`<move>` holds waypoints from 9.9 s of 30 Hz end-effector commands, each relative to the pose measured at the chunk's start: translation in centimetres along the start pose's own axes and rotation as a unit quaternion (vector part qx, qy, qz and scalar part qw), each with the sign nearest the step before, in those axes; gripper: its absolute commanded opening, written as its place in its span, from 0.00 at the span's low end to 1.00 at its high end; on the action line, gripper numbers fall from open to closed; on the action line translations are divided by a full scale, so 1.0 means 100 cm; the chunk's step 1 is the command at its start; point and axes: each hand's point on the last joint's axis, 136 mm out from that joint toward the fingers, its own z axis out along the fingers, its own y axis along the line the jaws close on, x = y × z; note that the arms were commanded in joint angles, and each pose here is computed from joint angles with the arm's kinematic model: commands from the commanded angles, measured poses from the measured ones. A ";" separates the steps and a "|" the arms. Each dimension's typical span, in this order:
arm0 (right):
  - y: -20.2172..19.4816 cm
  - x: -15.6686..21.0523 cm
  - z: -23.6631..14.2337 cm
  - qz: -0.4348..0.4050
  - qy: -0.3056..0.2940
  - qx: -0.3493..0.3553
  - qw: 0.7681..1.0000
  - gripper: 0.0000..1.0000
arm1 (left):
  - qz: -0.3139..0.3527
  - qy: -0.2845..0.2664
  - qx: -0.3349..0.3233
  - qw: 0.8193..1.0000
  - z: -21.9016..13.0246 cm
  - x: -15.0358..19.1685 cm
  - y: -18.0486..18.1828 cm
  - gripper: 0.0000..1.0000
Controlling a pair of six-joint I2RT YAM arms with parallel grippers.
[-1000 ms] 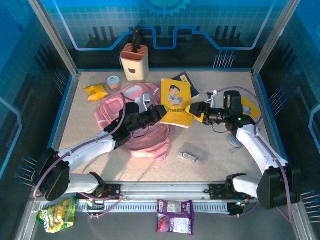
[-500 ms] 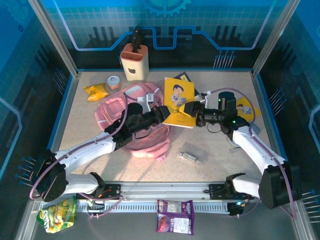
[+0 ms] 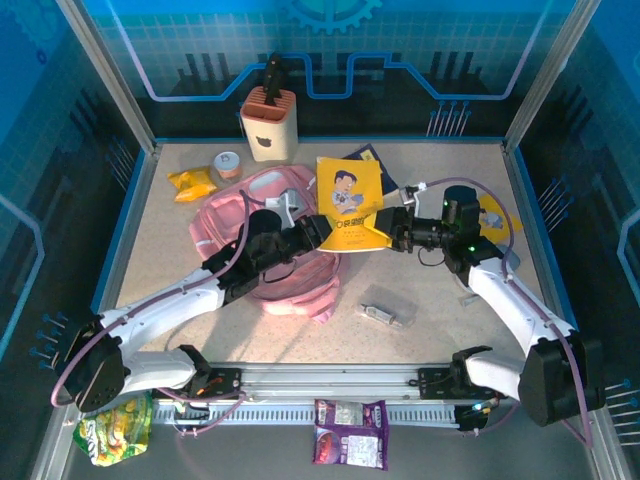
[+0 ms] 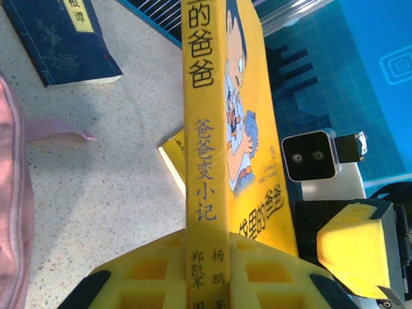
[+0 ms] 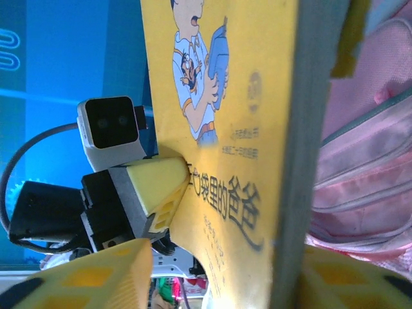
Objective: Pack the student bag
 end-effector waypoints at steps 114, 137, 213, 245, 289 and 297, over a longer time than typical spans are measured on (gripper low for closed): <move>-0.106 0.033 0.194 -0.125 0.059 0.140 0.980 0.36 | 0.492 0.053 -0.296 0.817 -0.057 -0.091 0.024 0.00; -0.142 0.100 0.165 -0.217 0.095 0.303 0.923 0.26 | 0.492 0.059 -0.299 0.815 -0.058 -0.091 0.030 0.00; -0.290 -0.158 -0.299 0.118 -0.266 0.660 0.693 1.00 | 0.241 0.194 -0.104 0.945 0.066 0.119 0.032 0.99; -0.298 -0.185 -0.191 0.073 -0.092 0.655 0.746 0.95 | 0.238 0.208 -0.135 0.939 0.094 0.124 0.041 0.99; -0.256 -0.082 -0.117 0.091 -0.112 0.523 0.840 1.00 | 0.078 0.142 -0.224 0.961 0.232 0.107 0.104 0.88; -0.275 -0.089 -0.097 0.099 -0.099 0.507 0.850 0.91 | 0.081 0.134 -0.201 0.967 0.228 0.099 0.101 0.80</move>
